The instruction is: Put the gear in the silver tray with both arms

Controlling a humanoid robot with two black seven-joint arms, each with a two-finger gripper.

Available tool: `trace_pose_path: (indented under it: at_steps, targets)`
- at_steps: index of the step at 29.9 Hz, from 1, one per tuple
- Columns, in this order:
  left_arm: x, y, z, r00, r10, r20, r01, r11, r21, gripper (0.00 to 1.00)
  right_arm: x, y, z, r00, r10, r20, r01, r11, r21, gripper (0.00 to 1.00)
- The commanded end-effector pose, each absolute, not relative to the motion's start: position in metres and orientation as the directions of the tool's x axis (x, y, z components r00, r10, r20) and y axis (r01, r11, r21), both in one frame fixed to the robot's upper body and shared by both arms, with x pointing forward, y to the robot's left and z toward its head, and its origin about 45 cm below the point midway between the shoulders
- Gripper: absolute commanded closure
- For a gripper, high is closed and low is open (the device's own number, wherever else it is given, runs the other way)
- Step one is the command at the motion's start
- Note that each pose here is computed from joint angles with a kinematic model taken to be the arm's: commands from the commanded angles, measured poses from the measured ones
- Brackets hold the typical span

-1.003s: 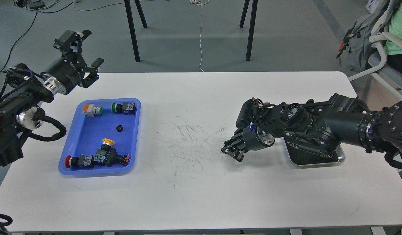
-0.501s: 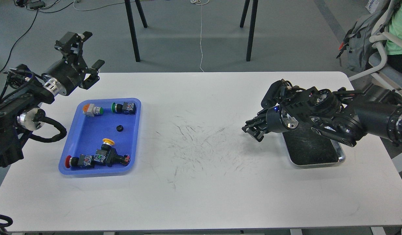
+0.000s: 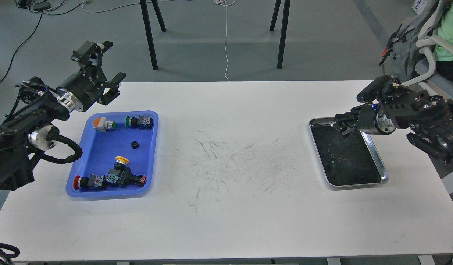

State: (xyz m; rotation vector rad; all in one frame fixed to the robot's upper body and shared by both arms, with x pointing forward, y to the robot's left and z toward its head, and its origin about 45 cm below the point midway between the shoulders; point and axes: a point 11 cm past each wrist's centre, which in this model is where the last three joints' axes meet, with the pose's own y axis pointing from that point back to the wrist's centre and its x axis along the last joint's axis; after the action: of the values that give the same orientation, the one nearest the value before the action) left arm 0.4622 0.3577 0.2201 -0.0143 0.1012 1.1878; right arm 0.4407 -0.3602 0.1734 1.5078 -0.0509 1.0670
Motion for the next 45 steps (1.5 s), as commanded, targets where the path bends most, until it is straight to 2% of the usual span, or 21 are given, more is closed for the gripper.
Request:
trace_pose_path:
  at_steps: [1,17,24,33,37,40,42,45]
  targets:
    - [0.461,0.358,0.218,0.369,0.925,-0.088,-0.927,0.373,0.045,0.00,0.435,-0.375,0.161,0.601,0.499,0.625,-0.596,-0.241,0.766,0.98]
    - [0.461,0.358,0.219,0.368,0.925,-0.088,-0.927,0.373,0.044,0.00,0.428,-0.355,0.140,0.608,0.512,0.607,-0.557,-0.270,0.786,0.96]
    - [0.461,0.359,0.219,0.367,0.926,-0.088,-0.927,0.372,0.044,0.00,0.426,-0.356,0.137,0.612,0.513,0.602,-0.551,-0.269,0.790,0.65]
    - [0.461,0.356,0.220,0.372,0.923,-0.097,-0.926,0.377,0.036,0.00,0.425,-0.360,0.138,0.616,0.510,0.600,-0.553,-0.262,0.791,0.62]
    - [0.459,0.366,0.220,0.350,0.930,-0.109,-0.934,0.355,0.030,0.00,0.430,-0.354,0.143,0.604,0.494,0.625,-0.570,-0.281,0.772,0.46]
    - [0.461,0.362,0.224,0.355,0.928,-0.113,-0.933,0.359,0.020,0.00,0.436,-0.347,0.149,0.610,0.422,0.671,-0.598,-0.311,0.739,0.42]
    - [0.462,0.362,0.226,0.356,0.928,-0.109,-0.933,0.360,0.017,0.00,0.440,-0.344,0.153,0.613,0.369,0.699,-0.618,-0.327,0.715,0.33]
    - [0.462,0.362,0.226,0.356,0.928,-0.109,-0.933,0.360,0.016,0.00,0.444,-0.342,0.159,0.615,0.306,0.727,-0.641,-0.342,0.687,0.31]
